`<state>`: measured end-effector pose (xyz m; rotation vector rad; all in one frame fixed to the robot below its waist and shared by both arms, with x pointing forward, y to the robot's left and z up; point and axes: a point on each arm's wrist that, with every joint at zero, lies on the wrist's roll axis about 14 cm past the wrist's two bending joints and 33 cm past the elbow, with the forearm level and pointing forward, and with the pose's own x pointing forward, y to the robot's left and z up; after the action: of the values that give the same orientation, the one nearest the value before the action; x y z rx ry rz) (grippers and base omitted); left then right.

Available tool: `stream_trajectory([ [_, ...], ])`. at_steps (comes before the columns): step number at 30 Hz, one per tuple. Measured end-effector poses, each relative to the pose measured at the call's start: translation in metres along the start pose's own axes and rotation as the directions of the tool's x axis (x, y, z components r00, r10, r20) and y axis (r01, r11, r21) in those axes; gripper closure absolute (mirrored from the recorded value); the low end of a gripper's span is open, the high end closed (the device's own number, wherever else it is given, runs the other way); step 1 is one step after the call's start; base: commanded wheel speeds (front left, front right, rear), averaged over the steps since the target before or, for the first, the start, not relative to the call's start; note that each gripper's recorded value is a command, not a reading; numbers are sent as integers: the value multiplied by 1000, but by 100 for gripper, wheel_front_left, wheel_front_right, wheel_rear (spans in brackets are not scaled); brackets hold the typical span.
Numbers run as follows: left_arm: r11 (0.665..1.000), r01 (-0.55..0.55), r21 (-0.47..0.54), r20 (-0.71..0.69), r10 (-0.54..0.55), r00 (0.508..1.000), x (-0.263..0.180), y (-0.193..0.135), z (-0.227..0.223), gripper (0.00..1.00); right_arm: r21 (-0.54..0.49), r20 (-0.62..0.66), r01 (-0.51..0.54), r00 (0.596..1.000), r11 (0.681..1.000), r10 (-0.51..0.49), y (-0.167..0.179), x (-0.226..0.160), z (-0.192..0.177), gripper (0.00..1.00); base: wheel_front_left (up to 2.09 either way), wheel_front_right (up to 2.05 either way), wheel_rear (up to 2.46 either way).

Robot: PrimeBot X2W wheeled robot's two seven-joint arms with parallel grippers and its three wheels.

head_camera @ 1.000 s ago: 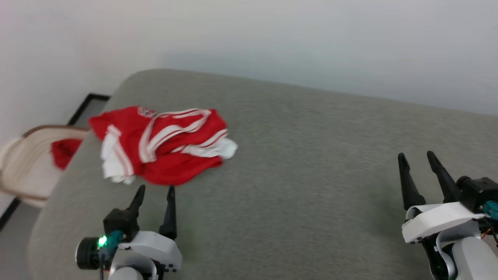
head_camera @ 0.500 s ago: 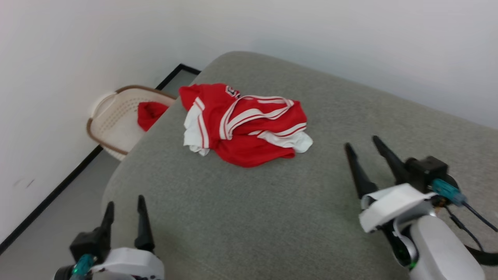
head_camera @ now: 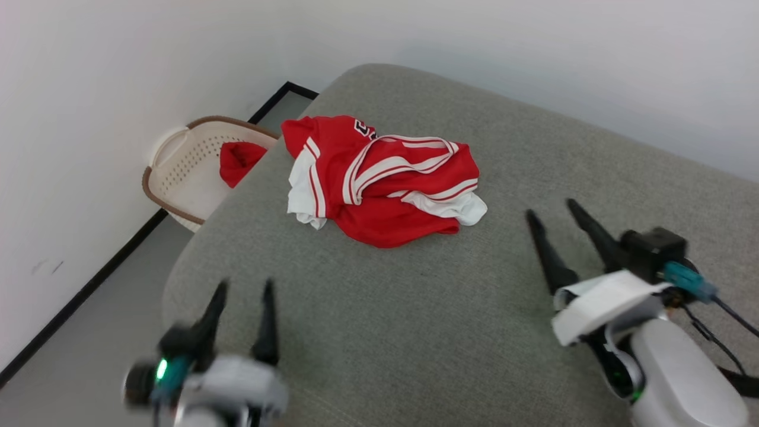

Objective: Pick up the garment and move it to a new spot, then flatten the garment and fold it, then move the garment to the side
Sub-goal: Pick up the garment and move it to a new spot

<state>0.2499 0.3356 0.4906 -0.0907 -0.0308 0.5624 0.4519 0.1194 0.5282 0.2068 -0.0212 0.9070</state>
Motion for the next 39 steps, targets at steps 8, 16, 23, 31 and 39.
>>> stream_trajectory([
  [8, 952, 270, 146, 52, -280, 958, 93, -71, 61, 0, 2, 42, 89, 995, 996, -89, -36, -21, 5, 0, 0, 0, 0],
  [16, 922, 353, 161, -52, -349, 936, 179, -116, 86, 0, -22, 120, 179, 977, 984, -176, -82, -37, 29, 0, 0, 0, 0],
  [23, 860, 474, 189, -468, -345, 814, 210, -157, 2, 0, -4, 96, 308, 947, 951, -306, -131, -75, 12, 0, 0, 0, 0],
  [31, 819, 549, 165, -806, -209, 553, 205, -163, -84, 0, 0, 70, 409, 910, 912, -408, -165, -111, -3, 0, 0, 0, 0],
  [39, 828, 551, 99, -896, -167, 412, 204, -169, -131, 0, -7, 42, 439, 898, 898, -439, -181, -121, -15, 0, 0, 0, 0],
])
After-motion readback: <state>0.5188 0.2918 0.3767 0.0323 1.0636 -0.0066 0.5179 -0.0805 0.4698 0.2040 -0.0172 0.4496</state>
